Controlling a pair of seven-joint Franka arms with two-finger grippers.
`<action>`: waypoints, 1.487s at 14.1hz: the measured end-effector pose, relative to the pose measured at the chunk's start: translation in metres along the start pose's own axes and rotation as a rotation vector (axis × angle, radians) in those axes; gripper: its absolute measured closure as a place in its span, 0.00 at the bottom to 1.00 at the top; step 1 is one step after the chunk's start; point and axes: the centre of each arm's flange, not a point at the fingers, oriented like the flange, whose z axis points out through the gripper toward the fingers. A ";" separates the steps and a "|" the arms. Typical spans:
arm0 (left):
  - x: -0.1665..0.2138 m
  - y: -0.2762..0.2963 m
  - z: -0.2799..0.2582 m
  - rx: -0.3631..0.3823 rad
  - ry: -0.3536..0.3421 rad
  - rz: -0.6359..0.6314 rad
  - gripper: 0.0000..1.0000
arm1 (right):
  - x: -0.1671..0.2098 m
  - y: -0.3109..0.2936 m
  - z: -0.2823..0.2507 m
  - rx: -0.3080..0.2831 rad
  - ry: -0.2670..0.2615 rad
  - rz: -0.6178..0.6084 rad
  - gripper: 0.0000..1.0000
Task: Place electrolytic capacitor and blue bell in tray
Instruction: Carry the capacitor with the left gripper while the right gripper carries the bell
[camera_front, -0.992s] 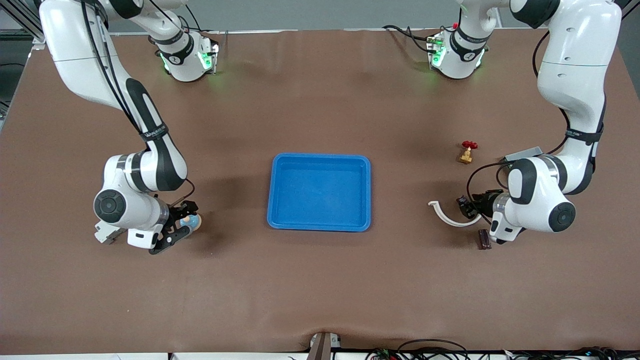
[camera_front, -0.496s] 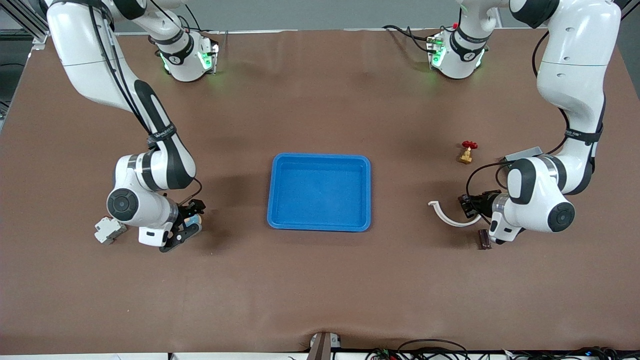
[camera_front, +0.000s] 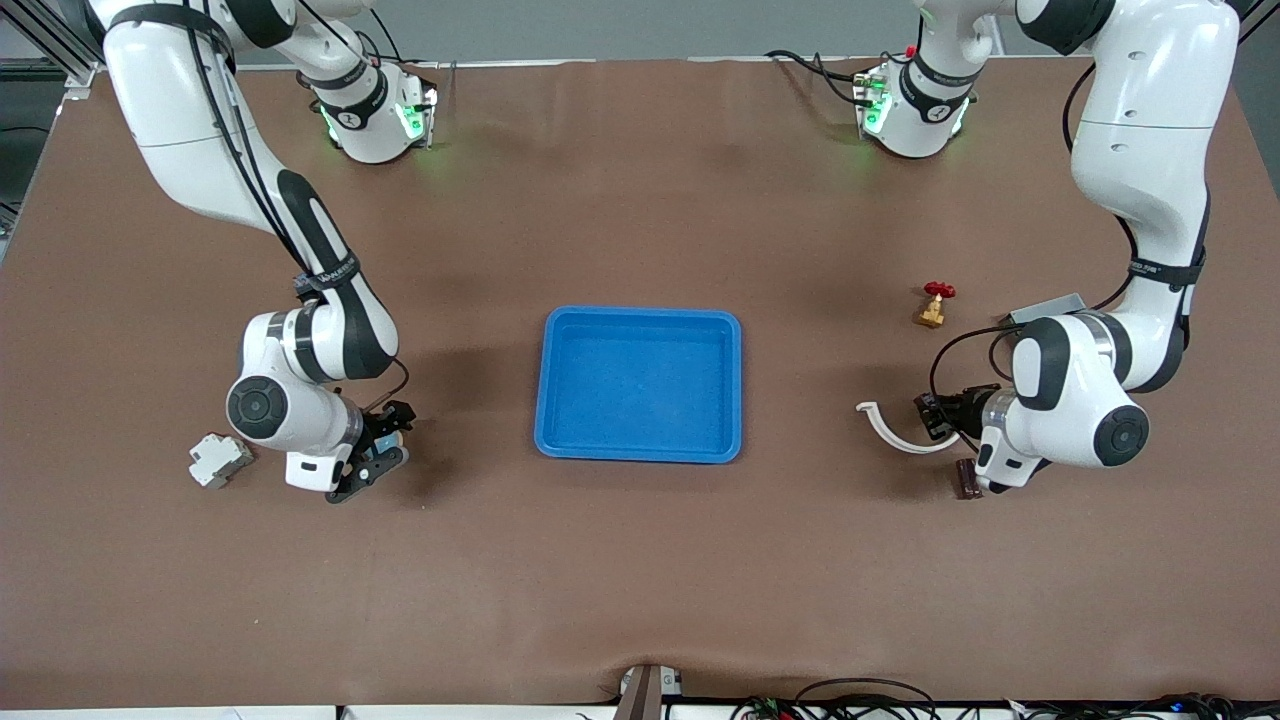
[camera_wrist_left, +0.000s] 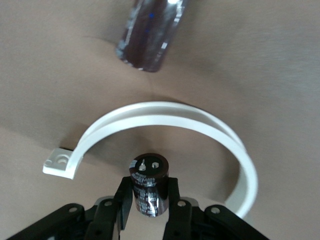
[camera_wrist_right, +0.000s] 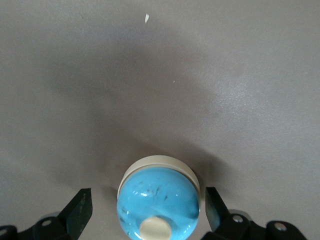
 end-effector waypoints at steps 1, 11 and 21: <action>-0.003 0.005 -0.005 0.001 0.003 0.009 0.67 | -0.001 0.000 0.001 0.001 -0.002 0.000 0.00; -0.085 0.108 -0.063 0.012 -0.028 -0.209 0.67 | -0.002 0.002 0.001 0.001 -0.003 0.000 0.32; -0.180 0.197 -0.073 0.017 -0.095 -0.314 0.67 | 0.001 -0.015 -0.022 0.042 -0.076 0.081 0.32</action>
